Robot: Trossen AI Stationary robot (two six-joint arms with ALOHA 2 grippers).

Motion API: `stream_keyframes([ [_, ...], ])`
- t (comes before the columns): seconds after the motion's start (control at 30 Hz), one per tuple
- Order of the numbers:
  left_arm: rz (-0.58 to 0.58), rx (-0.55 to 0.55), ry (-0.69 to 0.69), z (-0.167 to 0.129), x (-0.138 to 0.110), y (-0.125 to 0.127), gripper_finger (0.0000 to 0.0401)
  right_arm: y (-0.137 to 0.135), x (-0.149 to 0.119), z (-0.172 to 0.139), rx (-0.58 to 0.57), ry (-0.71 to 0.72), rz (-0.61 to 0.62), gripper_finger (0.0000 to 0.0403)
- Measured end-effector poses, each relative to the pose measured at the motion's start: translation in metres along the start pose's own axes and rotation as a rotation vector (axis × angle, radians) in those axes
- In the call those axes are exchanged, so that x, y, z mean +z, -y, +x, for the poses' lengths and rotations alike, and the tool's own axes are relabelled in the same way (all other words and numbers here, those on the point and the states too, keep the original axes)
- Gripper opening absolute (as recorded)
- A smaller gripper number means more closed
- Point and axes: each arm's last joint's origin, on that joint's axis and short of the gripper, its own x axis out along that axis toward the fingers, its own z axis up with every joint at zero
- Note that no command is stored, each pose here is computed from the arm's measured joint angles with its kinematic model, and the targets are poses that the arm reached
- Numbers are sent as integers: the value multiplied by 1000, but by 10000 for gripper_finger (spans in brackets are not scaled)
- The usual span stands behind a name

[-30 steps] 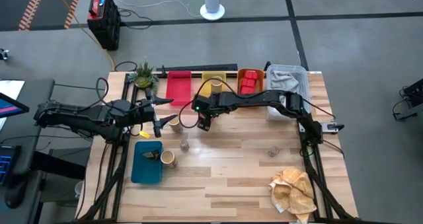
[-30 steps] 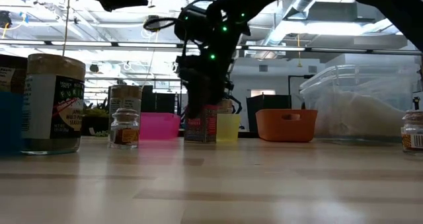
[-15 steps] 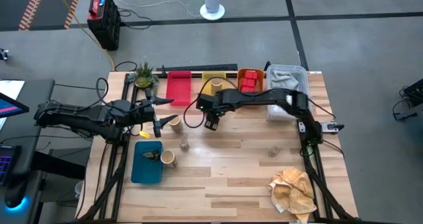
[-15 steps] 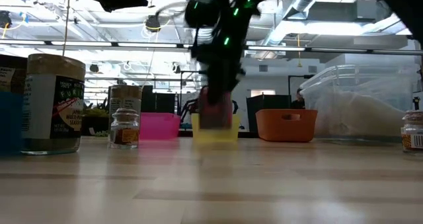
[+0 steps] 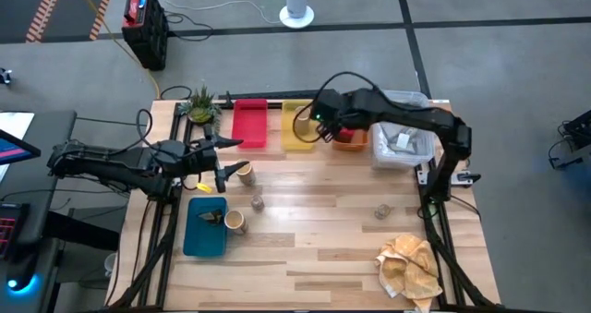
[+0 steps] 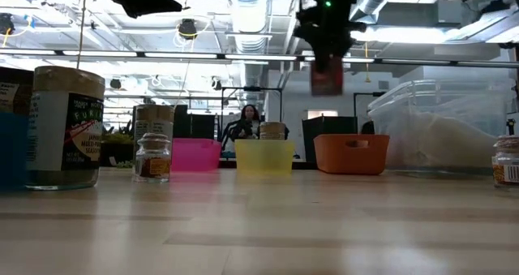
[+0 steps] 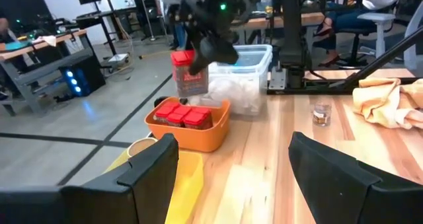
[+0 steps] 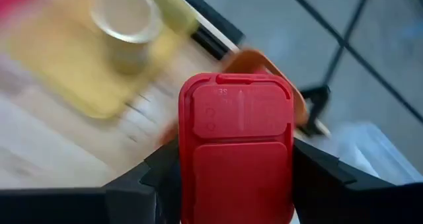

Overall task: Sort spices by type
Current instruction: Put the red seasoning can into the orange bin

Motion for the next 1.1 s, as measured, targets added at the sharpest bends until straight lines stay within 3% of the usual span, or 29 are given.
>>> stream_keyframes([
  [0.2, 3, 0, 0, 0, 0, 0, 277, -2, 2, 34, -89, -125, -44, 233],
  [0.37, 5, 0, -6, 0, -1, 0, 277, -13, 7, 44, -63, -98, -86, 233],
  [0.8, 2, -4, -47, 0, -5, 0, 277, -17, 17, 66, -25, 14, 99, 233],
  [0.9, -7, -7, -77, -1, -8, 1, 277, -12, 12, 73, -58, -24, 111, 233],
  [1.1, -12, -9, -100, -1, -10, 1, 277, 12, 2, 63, -176, -90, 247, 233],
])
